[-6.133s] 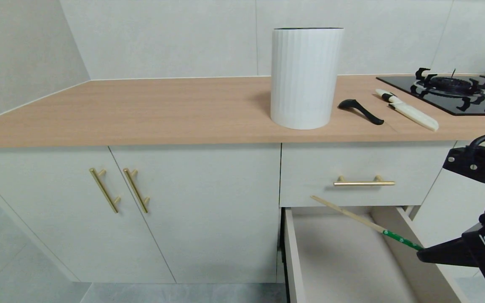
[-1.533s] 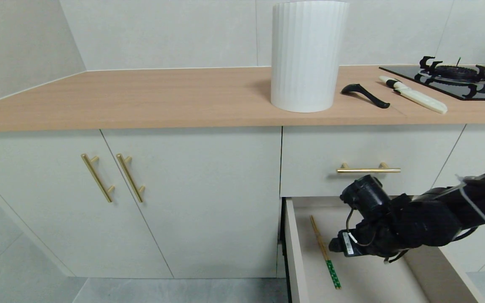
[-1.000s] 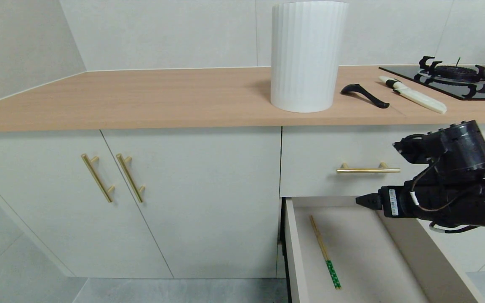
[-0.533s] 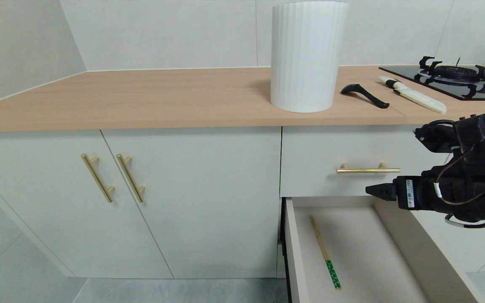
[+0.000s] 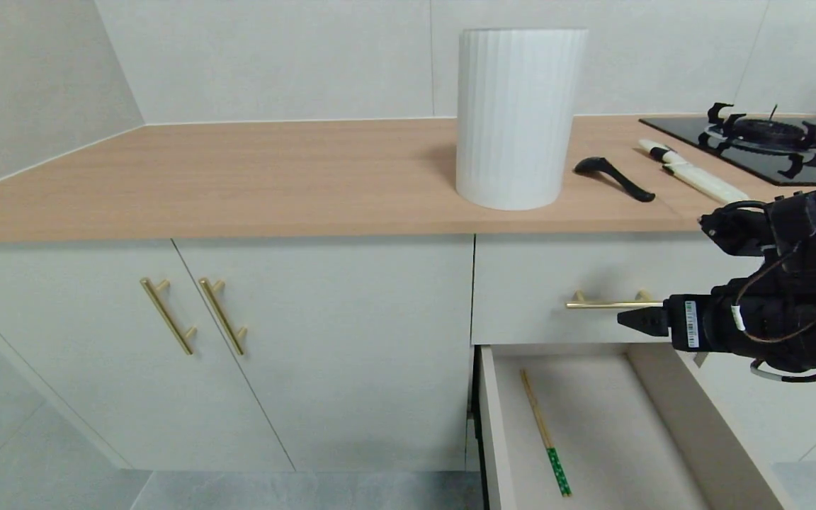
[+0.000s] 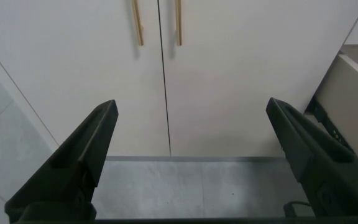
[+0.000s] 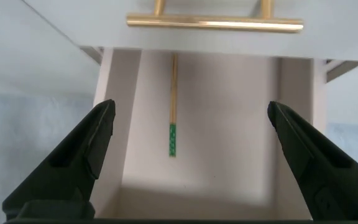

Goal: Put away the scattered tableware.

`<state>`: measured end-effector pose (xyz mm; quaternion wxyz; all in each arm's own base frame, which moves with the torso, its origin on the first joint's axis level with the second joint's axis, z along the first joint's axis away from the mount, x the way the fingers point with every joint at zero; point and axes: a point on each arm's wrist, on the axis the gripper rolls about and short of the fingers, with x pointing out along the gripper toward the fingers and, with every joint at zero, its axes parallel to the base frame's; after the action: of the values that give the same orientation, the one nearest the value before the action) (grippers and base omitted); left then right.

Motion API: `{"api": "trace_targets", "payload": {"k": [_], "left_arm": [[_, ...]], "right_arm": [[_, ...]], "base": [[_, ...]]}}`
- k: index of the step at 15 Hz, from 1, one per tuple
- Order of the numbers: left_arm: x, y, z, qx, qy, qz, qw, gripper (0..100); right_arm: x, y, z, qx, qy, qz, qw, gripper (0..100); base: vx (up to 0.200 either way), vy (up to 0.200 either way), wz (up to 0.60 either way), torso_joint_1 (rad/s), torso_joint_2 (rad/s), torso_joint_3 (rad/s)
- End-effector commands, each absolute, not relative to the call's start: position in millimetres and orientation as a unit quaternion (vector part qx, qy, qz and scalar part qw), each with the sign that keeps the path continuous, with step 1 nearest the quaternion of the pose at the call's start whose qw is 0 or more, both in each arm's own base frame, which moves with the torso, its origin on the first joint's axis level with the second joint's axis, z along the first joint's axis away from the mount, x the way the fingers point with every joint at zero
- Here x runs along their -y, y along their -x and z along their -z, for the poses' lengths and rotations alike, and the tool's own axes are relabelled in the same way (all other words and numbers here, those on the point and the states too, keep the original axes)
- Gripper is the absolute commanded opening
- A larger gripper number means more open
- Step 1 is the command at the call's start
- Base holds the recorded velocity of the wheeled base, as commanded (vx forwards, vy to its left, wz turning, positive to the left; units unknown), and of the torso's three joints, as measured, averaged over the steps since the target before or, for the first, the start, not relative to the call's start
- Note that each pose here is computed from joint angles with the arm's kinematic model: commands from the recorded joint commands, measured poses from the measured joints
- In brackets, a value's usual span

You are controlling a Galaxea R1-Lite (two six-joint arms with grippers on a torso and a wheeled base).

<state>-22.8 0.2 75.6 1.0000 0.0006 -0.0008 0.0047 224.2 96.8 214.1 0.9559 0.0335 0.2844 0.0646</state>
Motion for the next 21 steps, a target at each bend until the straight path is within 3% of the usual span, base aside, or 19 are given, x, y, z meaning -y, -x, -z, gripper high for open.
{"api": "trace_targets", "payload": {"k": [1, 10, 14, 18, 21], "left_arm": [[-0.2, 22.8, -75.6, 0.001, -0.001, -0.005, 1.0, 100], [-0.2, 22.8, -75.6, 0.001, -0.001, -0.005, 1.0, 100], [-0.2, 22.8, -75.6, 0.001, 0.0, -0.005, 1.0, 100], [-0.2, 22.8, -75.6, 0.001, 0.0, -0.005, 1.0, 100], [-0.2, 22.8, -75.6, 0.001, -0.001, -0.005, 1.0, 100]], "right_arm": [[-97.3, -223.9, -214.7, -0.284, -0.034, -0.066, 0.956, 100], [-96.5, -222.2, -214.3, -0.283, -0.027, -0.068, 0.956, 100], [-97.9, -226.0, -214.8, -0.26, -0.025, -0.066, 0.963, 100], [-96.4, -252.8, -220.6, -0.197, -0.014, -0.077, 0.977, 100], [-82.0, -305.9, -214.3, -0.17, 0.013, -0.113, 0.979, 100]], "base": [[0.0, 0.0, 0.0, 0.124, -0.55, -0.3], [0.0, 0.0, 0.0, 0.168, -0.47, -0.285], [0.0, 0.0, 0.0, 0.046, -0.11, -0.066], [0.0, 0.0, 0.0, 0.0, 0.0, 0.0], [0.0, 0.0, 0.0, 0.0, 0.0, 0.0]]}}
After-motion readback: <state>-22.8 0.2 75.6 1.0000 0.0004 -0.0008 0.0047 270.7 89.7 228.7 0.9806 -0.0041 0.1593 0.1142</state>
